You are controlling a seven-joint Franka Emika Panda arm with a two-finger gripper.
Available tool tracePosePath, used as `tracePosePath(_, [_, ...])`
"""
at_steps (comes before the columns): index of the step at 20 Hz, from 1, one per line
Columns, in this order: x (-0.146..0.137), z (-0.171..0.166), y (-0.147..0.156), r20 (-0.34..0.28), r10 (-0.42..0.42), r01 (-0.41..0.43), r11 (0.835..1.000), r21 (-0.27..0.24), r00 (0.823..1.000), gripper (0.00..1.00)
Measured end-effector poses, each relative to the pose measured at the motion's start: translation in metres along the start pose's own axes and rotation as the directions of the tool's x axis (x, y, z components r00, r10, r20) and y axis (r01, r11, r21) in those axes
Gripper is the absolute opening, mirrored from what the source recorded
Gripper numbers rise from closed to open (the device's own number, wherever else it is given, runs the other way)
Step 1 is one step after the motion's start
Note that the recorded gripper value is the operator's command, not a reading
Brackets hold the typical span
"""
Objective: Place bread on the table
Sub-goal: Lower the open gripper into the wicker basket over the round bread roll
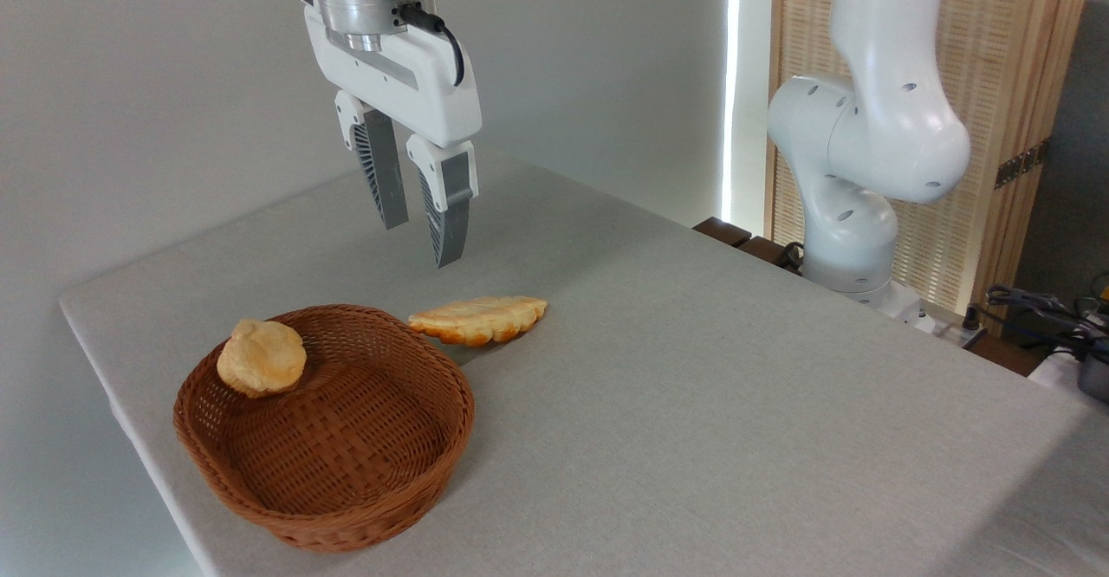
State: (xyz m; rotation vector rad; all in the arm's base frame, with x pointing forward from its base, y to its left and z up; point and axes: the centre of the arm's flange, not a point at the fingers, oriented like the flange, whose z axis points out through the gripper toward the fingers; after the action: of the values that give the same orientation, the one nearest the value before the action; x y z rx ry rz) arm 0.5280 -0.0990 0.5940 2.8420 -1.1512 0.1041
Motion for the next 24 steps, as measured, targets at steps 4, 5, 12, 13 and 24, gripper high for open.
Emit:
tracePosePath(4, [0.000, 0.002, 0.000, 0.003, 0.000, 0.000, 1.000, -0.003, 1.000, 1.00])
tracePosePath(5, [0.001, 0.003, 0.000, 0.005, 0.000, 0.000, 1.000, -0.004, 1.000, 1.00])
tracePosePath(12, [0.006, 0.016, -0.002, 0.024, 0.003, -0.003, 1.000, -0.019, 1.000, 1.00])
tracePosePath(13, [0.008, 0.018, -0.003, 0.018, 0.003, -0.002, 1.000, -0.023, 1.000, 1.00])
tracePosePath(24, [0.068, 0.069, -0.023, -0.236, -0.065, 0.054, 0.997, -0.054, 0.970, 1.00])
